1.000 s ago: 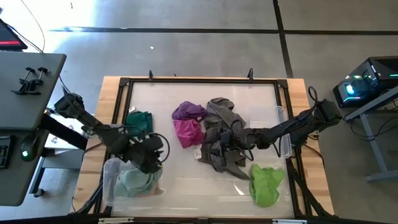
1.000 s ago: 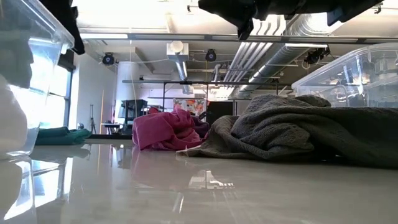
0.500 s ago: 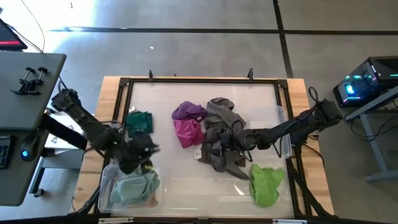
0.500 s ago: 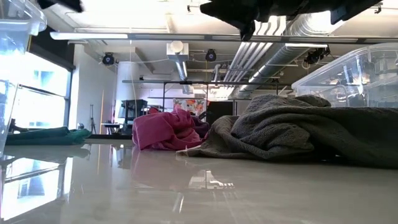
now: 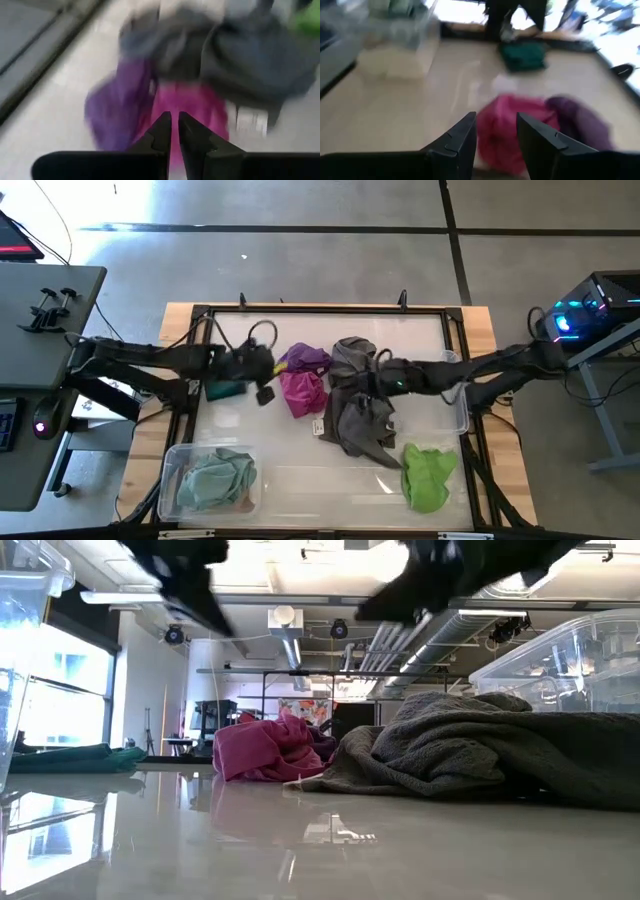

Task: Sort microfiber towel by color & place in baskets
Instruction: Put the green microfiber towel into the bottom transparent bin

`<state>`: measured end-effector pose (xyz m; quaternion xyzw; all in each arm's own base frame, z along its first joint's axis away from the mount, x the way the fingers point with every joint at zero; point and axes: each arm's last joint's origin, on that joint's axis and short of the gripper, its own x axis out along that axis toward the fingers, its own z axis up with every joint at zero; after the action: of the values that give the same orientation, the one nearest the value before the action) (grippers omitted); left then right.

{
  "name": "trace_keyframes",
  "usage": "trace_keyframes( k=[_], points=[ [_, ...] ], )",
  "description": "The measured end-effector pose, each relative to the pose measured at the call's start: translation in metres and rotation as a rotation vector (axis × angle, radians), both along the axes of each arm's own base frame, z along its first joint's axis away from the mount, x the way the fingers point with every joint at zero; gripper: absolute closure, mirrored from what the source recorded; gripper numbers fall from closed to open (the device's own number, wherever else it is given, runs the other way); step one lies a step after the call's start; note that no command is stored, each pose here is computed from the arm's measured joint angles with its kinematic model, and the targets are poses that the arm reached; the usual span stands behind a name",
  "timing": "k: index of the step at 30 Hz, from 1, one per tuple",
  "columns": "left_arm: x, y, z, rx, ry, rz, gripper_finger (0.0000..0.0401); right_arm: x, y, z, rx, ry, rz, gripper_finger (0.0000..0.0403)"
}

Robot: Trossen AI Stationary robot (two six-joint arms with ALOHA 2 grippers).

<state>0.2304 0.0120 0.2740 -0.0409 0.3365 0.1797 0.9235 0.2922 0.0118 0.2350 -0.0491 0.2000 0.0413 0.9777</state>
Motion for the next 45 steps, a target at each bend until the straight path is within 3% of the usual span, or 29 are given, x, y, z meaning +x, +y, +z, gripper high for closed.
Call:
trace_keyframes(
  k=[2, 6, 12, 17, 25, 28, 31, 37, 39, 42, 45],
  points=[
    [0.006, 0.014, -0.005, 0.046, -0.085, -0.003, 0.0388, 0.006, -0.013, -0.012, -0.014, 0.037, 0.028, 0.0268],
    [0.008, 0.03, -0.016, 0.152, -0.113, -0.007, 0.0395, 0.012, -0.04, -0.028, -0.08, 0.086, -0.034, 0.0268],
    [0.006, 0.033, -0.02, 0.136, -0.107, 0.014, 0.0398, 0.018, -0.064, -0.034, -0.095, 0.049, -0.109, 0.0267],
    [0.014, 0.031, -0.026, 0.107, -0.11, 0.019, 0.0398, 0.031, -0.068, -0.05, -0.102, 0.005, -0.1, 0.0242],
    [0.041, 0.022, -0.058, 0.101, -0.032, -0.034, 0.0364, 0.037, -0.043, -0.061, 0.03, 0.039, -0.065, 0.0202],
    [0.046, 0.015, -0.071, 0.056, 0.003, -0.03, 0.0347, 0.03, -0.027, -0.05, 0.126, 0.071, -0.067, 0.0204],
    [0.05, 0.005, -0.078, 0.046, 0.021, -0.033, 0.0338, 0.022, -0.005, -0.032, 0.144, 0.051, -0.004, 0.0208],
    [0.053, -0.011, -0.076, 0.193, -0.012, 0.044, 0.0335, -0.001, 0.047, 0.012, 0.091, -0.07, 0.154, 0.0214],
    [0.053, -0.015, -0.074, 0.224, -0.025, 0.065, 0.0335, -0.011, 0.062, 0.027, 0.111, -0.021, 0.161, 0.0215],
    [0.053, -0.021, -0.073, 0.26, -0.034, 0.065, 0.0335, -0.029, 0.084, 0.053, 0.14, 0.109, 0.065, 0.0215],
    [0.053, -0.025, -0.073, 0.277, -0.03, 0.057, 0.0335, -0.047, 0.099, 0.072, 0.265, 0.314, -0.052, 0.0215]
  ],
)
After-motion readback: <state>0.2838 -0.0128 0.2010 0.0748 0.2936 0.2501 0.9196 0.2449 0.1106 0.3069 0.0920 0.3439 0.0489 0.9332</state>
